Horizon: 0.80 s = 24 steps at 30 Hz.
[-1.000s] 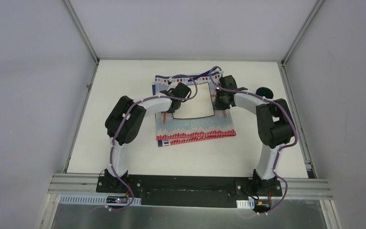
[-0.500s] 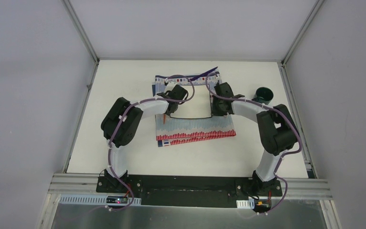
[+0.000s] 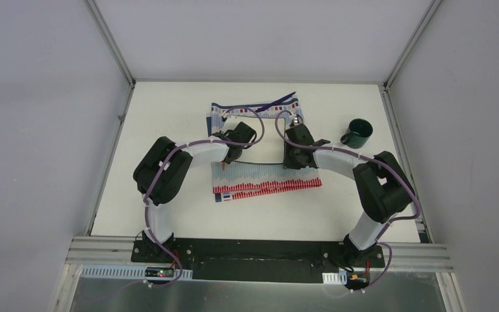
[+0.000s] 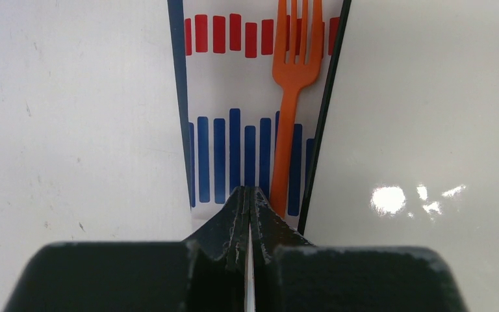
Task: Set the dinner table for one person
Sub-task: Move the napkin to the center of the board.
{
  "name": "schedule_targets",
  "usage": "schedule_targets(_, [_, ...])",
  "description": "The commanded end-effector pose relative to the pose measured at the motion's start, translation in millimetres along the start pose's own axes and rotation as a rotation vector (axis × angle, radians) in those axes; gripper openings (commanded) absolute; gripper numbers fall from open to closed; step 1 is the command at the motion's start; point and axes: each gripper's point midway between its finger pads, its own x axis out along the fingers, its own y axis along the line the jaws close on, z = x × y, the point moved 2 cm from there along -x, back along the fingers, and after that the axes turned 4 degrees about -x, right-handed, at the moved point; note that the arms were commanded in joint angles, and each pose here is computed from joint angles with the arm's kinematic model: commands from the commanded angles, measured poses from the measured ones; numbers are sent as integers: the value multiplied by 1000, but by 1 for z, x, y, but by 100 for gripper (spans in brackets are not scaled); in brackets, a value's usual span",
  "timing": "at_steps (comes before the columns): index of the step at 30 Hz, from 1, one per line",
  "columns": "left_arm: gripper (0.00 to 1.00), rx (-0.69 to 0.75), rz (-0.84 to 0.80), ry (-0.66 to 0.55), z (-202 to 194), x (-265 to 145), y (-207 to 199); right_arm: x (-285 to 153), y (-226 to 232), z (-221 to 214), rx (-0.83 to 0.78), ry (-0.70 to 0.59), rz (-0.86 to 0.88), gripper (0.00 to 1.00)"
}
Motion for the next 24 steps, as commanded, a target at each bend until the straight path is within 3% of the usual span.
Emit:
schedule_targets(1, [0, 144, 3, 275, -83, -5, 10, -2, 7, -37, 5, 122, 15, 0])
schedule_targets(14, [0, 145, 14, 276, -89, -8, 12, -6, 15, -36, -18, 123, 24, 0])
schedule_targets(24, [0, 144, 14, 304, -115, -17, 11, -14, 34, -72, -69, 155, 22, 0])
